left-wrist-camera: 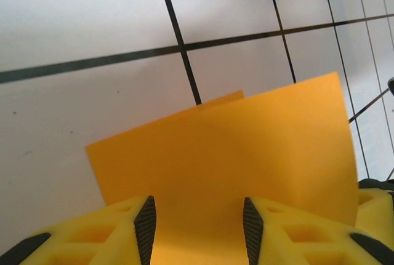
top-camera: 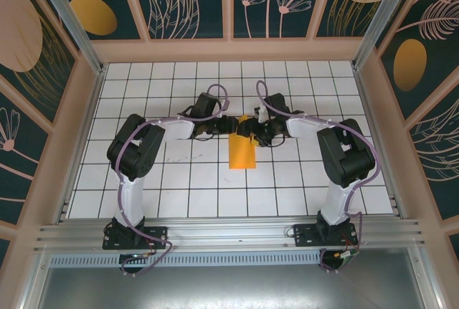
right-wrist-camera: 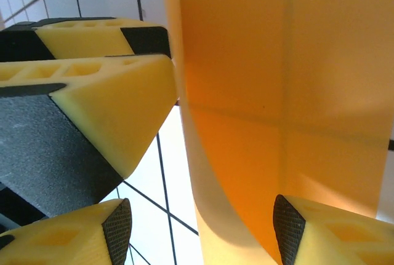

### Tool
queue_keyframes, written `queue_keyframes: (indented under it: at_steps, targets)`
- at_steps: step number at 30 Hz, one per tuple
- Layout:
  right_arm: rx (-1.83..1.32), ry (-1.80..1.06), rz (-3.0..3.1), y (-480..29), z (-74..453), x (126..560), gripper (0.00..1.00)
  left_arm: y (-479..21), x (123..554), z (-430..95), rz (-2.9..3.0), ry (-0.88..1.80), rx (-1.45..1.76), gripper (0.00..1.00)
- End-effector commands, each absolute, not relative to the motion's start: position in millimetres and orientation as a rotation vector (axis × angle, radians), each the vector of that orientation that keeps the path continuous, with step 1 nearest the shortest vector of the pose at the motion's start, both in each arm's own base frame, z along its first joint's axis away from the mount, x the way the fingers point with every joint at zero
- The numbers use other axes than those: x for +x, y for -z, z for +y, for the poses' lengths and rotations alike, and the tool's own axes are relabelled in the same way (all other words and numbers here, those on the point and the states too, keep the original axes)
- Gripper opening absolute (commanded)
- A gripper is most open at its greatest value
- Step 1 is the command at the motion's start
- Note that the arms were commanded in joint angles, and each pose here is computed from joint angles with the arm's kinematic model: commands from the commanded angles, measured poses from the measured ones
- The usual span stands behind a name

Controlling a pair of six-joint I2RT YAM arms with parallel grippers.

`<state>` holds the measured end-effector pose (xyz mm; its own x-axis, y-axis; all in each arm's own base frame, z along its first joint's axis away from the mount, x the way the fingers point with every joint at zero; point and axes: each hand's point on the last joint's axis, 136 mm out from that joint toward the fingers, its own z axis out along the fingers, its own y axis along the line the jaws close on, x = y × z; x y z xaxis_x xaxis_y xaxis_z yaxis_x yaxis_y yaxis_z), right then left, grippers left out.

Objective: Fold a paper plane with a square sheet of paper (fold left side to right side)
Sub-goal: Fold the triangle a second time at the center of the table.

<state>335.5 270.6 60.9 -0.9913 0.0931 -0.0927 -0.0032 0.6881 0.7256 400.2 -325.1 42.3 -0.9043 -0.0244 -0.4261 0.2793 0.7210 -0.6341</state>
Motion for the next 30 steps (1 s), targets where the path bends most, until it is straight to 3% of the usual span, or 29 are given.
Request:
queue_keyframes:
  at_steps: [1, 10, 16, 25, 30]
  targets:
    - [0.025, -1.262, 2.732, -63.1, 274.6, 336.0, 0.65, -70.3, 409.4, -325.0, 2.449, 1.072, 0.203, 0.45]
    - [0.061, -1.285, 2.755, -63.4, 269.5, 330.8, 0.61, -120.1, 421.3, -270.1, 2.275, 0.947, 0.133, 0.57]
    - [0.125, -1.301, 2.769, -68.0, 264.2, 333.3, 0.56, -148.4, 371.3, -245.4, 2.166, 0.806, 0.266, 0.62]
    - [0.164, -1.346, 2.774, -72.6, 262.9, 338.1, 0.55, -142.4, 260.4, -301.8, 2.141, 0.733, 0.582, 0.70]
    - [0.164, -1.351, 2.769, -75.0, 263.9, 339.7, 0.55, -119.1, 228.0, -341.7, 2.197, 0.642, 0.760, 0.72]
